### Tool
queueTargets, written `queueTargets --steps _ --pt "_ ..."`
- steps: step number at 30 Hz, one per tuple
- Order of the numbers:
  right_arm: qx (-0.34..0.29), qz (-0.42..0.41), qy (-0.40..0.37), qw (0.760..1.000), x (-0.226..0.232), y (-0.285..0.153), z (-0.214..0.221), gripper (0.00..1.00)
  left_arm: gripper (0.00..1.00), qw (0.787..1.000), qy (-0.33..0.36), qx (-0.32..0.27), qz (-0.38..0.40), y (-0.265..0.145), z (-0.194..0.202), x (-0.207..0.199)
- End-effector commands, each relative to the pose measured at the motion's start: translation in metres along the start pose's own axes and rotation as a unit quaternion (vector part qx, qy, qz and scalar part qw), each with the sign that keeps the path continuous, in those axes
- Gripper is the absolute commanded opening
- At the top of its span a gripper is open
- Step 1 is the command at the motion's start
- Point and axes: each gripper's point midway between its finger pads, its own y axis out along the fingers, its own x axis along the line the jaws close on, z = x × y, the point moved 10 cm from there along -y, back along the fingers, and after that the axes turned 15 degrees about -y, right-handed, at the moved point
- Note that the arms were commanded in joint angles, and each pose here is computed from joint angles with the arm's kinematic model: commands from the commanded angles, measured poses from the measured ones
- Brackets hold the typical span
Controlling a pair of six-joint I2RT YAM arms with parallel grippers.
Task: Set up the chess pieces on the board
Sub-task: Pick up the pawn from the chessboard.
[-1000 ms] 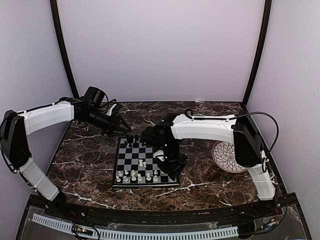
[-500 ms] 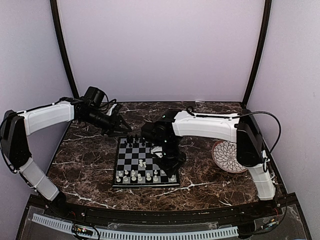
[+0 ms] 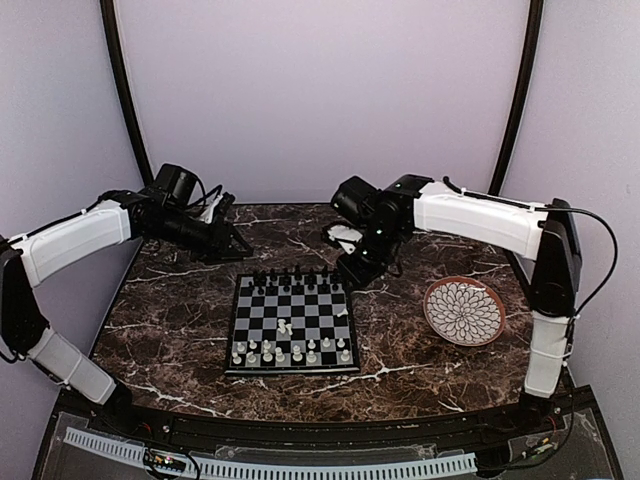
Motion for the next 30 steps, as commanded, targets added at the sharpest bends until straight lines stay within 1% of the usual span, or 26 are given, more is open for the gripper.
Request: queueTargets --steps 1,4,5,11,16,24,30 --pt "0.013 0.035 -0.118 0.992 -0.005 0.031 -0.013 0.33 0.36 0.999 0.033 -0.012 0.013 -0.012 0.007 -0.016" --pt "0.011 0.028 -0.131 0.991 -0.008 0.043 -0.005 0.35 0.37 0.997 0.060 -0.009 0.040 -0.015 0.011 -0.031" --pt "0.019 0.028 -0.135 0.990 -0.008 0.048 -0.002 0.35 0.37 0.996 0.071 -0.006 0.046 -0.014 0.014 -0.037" --pt "0.026 0.017 -0.145 0.989 -0.007 0.064 0.004 0.37 0.40 0.989 0.119 -0.024 0.085 -0.022 0.024 -0.061" --pt "0.026 -0.005 -0.143 0.989 -0.006 0.076 -0.002 0.39 0.41 0.987 0.123 -0.031 0.102 -0.025 0.027 -0.063" --pt "0.032 -0.026 -0.138 0.990 -0.005 0.095 -0.008 0.40 0.41 0.986 0.121 -0.027 0.112 -0.028 0.030 -0.064" --pt "0.042 -0.037 -0.132 0.990 -0.003 0.101 -0.004 0.40 0.41 0.986 0.119 -0.023 0.115 -0.027 0.034 -0.060"
